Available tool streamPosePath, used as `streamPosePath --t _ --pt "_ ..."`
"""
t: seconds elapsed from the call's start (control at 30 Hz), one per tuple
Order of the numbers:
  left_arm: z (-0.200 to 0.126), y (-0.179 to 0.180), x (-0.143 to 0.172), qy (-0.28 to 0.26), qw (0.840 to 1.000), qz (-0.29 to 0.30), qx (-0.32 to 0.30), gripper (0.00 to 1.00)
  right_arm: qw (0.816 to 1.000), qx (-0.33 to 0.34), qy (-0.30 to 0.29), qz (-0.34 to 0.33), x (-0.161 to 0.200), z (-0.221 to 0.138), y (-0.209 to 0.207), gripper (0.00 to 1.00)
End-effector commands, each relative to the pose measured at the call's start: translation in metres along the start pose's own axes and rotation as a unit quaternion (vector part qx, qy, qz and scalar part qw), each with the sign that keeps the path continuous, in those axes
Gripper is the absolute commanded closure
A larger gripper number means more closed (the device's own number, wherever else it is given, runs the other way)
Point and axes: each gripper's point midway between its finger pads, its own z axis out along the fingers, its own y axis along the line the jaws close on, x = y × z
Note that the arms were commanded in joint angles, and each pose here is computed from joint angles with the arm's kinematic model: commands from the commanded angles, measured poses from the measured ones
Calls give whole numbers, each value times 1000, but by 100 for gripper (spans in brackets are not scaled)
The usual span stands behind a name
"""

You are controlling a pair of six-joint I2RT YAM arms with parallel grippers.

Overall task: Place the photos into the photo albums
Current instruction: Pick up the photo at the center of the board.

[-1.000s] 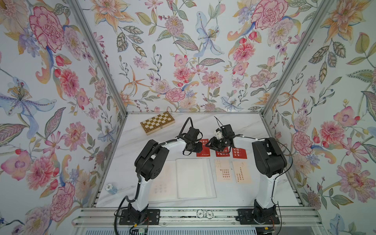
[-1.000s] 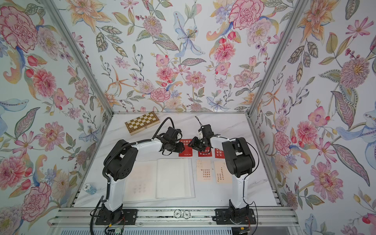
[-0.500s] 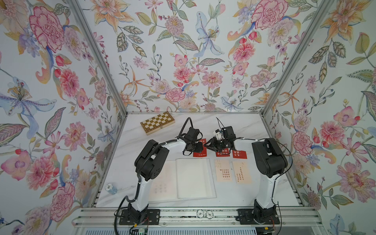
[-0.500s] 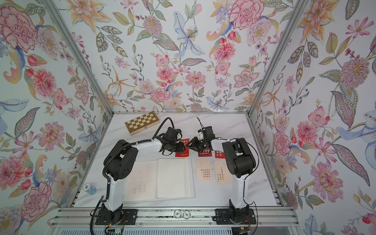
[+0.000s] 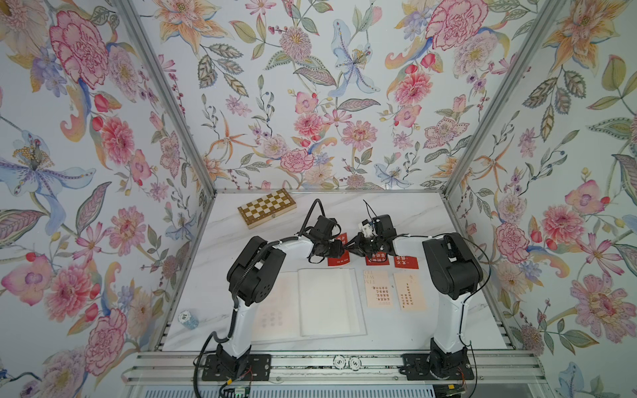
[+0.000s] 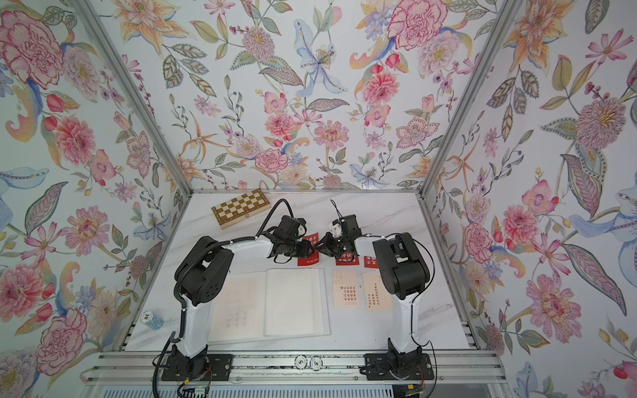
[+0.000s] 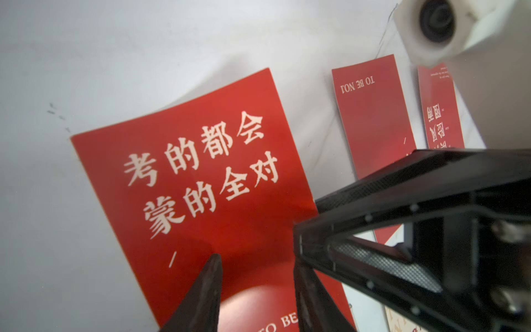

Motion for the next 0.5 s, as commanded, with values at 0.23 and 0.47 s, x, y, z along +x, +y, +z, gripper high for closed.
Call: streamPosePath --t 0.23,0.47 --pt "-8 11 13 23 1000 -15 -9 55 1000 10 6 -20 2 2 2 100" --pt "-69 7 -20 -26 1000 3 -14 21 999 8 -24 -34 -13 -32 15 100"
